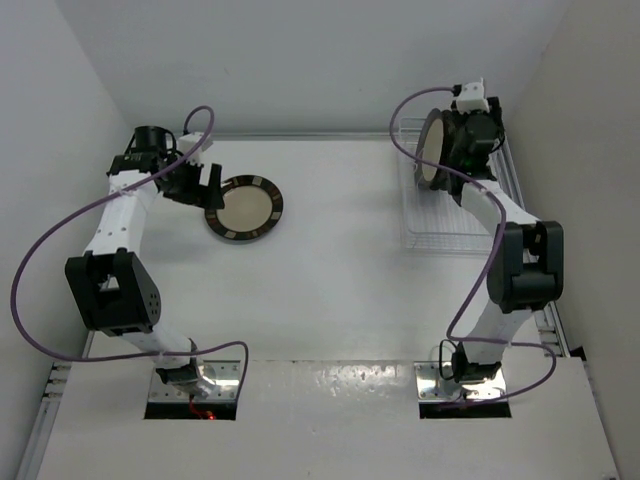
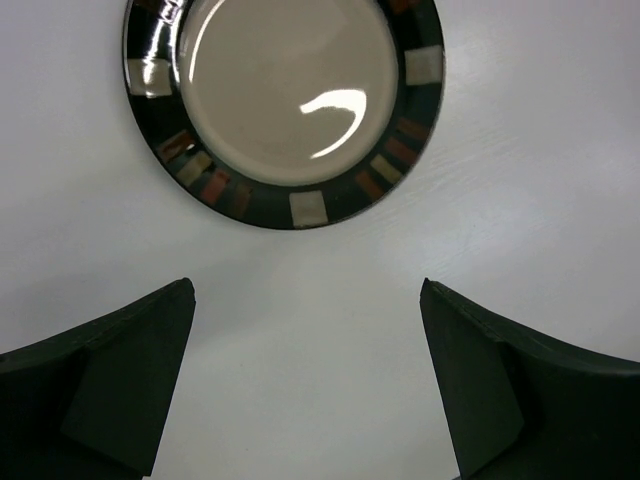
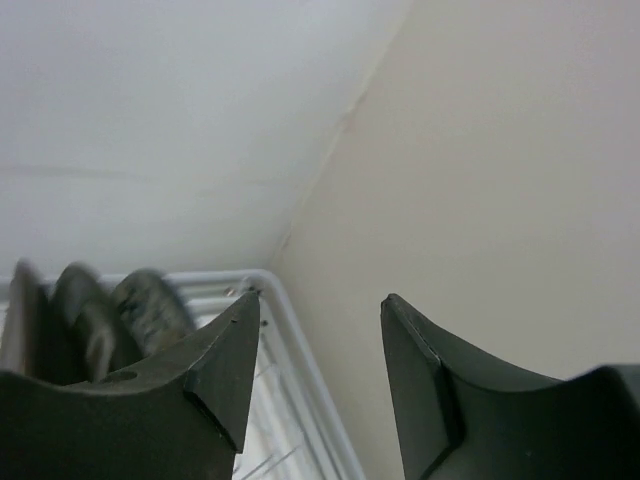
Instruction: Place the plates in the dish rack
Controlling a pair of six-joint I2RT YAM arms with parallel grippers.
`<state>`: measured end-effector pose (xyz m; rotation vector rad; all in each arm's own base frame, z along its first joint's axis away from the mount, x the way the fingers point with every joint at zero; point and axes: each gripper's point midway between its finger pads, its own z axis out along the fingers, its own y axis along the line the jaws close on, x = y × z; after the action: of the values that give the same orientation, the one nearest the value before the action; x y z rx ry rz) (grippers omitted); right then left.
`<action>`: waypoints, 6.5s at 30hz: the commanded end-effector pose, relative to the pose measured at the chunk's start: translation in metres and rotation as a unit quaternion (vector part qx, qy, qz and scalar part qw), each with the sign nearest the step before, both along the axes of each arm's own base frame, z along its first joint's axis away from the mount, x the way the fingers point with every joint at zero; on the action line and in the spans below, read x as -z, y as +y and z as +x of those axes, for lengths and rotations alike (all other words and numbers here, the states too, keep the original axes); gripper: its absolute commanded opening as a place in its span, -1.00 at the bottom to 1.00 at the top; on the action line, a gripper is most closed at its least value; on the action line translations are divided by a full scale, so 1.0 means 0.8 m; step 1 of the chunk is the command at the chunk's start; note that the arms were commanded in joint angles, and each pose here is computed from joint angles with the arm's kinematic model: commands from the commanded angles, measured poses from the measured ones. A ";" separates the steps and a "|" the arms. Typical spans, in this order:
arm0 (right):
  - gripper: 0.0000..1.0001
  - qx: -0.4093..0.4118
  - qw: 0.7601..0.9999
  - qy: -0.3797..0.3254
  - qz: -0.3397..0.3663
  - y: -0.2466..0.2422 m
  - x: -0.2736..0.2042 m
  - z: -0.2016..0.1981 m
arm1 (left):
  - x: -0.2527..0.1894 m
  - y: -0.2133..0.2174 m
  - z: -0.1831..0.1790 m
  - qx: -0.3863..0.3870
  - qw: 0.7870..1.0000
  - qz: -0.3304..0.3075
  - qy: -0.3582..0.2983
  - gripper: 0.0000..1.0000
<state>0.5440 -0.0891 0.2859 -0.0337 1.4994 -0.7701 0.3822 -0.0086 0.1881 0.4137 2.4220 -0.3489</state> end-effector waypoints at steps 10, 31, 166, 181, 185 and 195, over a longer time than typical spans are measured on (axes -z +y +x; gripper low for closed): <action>0.29 0.063 0.988 -0.138 0.023 -0.012 -0.141 -0.120 | 0.159 0.019 0.028 -0.216 0.965 -0.036 0.144 0.97; 0.39 -0.065 0.984 -0.164 -0.042 0.110 -0.168 -0.230 | 0.290 -0.027 0.066 -0.183 0.933 -0.205 0.234 -0.26; -1.00 -0.037 0.977 -0.114 0.177 -0.053 -0.078 -0.046 | -0.095 -0.019 0.058 0.016 0.991 -0.037 -0.125 1.00; -1.00 -0.069 0.965 -0.069 0.245 -0.034 -0.016 -0.034 | -0.095 -0.022 0.055 0.019 0.991 -0.040 -0.124 1.00; -1.00 -0.073 0.973 -0.034 0.218 -0.023 0.009 -0.031 | -0.090 -0.022 0.053 0.018 0.992 -0.041 -0.119 1.00; -1.00 -0.060 0.983 0.022 0.174 -0.016 0.063 -0.033 | -0.090 -0.022 0.053 0.018 0.992 -0.041 -0.119 1.00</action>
<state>0.4996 -0.1058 0.1694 0.1364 1.8798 -0.3972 0.4280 -0.0270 0.2404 0.4286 2.2216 -0.4014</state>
